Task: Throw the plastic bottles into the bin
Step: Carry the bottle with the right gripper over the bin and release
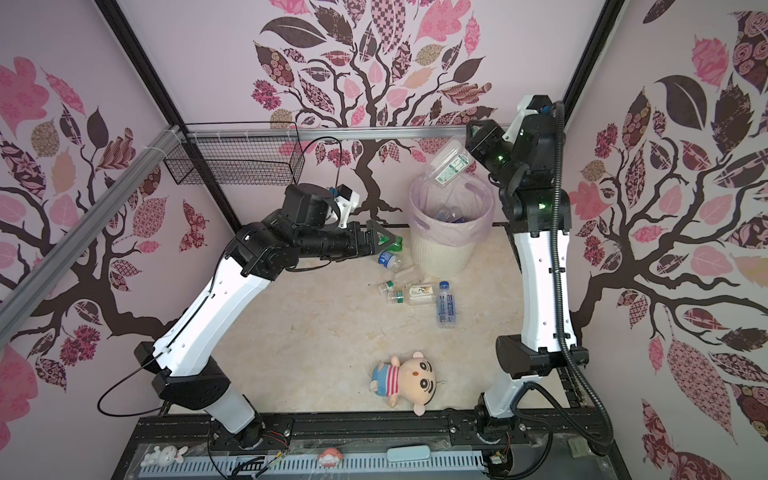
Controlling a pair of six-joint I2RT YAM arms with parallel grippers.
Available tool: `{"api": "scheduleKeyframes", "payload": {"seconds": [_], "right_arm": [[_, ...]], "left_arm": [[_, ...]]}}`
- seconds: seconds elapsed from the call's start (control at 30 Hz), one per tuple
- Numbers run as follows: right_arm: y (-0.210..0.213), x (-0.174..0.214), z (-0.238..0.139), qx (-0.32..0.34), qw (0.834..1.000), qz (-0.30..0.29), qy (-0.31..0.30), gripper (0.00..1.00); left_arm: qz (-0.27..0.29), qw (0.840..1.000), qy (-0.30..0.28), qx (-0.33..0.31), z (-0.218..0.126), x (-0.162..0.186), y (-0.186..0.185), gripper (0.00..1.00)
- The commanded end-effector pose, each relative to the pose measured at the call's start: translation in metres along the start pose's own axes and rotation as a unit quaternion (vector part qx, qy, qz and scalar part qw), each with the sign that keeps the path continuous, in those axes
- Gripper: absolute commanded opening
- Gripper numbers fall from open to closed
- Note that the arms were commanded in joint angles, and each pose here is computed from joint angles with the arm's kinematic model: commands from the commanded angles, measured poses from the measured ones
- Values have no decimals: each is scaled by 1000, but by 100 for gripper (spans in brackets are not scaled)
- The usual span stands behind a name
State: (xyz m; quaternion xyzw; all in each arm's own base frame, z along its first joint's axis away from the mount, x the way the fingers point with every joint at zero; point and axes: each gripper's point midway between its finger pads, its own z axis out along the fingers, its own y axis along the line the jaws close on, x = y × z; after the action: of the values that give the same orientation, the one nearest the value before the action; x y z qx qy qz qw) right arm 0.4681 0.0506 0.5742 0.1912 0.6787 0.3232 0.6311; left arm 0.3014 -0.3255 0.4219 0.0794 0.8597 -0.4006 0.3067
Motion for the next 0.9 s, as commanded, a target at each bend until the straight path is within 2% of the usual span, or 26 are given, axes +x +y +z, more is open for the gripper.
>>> {"api": "scheduleKeyframes", "payload": {"seconds": [0.0,0.1,0.13,0.37,0.87], "right_arm": [[-89,50,66,90,991,57,76,65],[-101,55,77,105,989,54,92,96],[-97,51,75,100,990,50,89,99],[-87,50,53,87,992,38,82,100],[-67,53,-4,93,989,16,117,100]], "left_arm": [[-5,1000,0,5,-8,1,1,97],[-3,1000,0,6,-9,2,2,97],[-2,1000,1,4,-9,3,3,97],[-5,1000,5,-2,-6,6,9,97],[-40,999,6,-5,13,12,19,97]]}}
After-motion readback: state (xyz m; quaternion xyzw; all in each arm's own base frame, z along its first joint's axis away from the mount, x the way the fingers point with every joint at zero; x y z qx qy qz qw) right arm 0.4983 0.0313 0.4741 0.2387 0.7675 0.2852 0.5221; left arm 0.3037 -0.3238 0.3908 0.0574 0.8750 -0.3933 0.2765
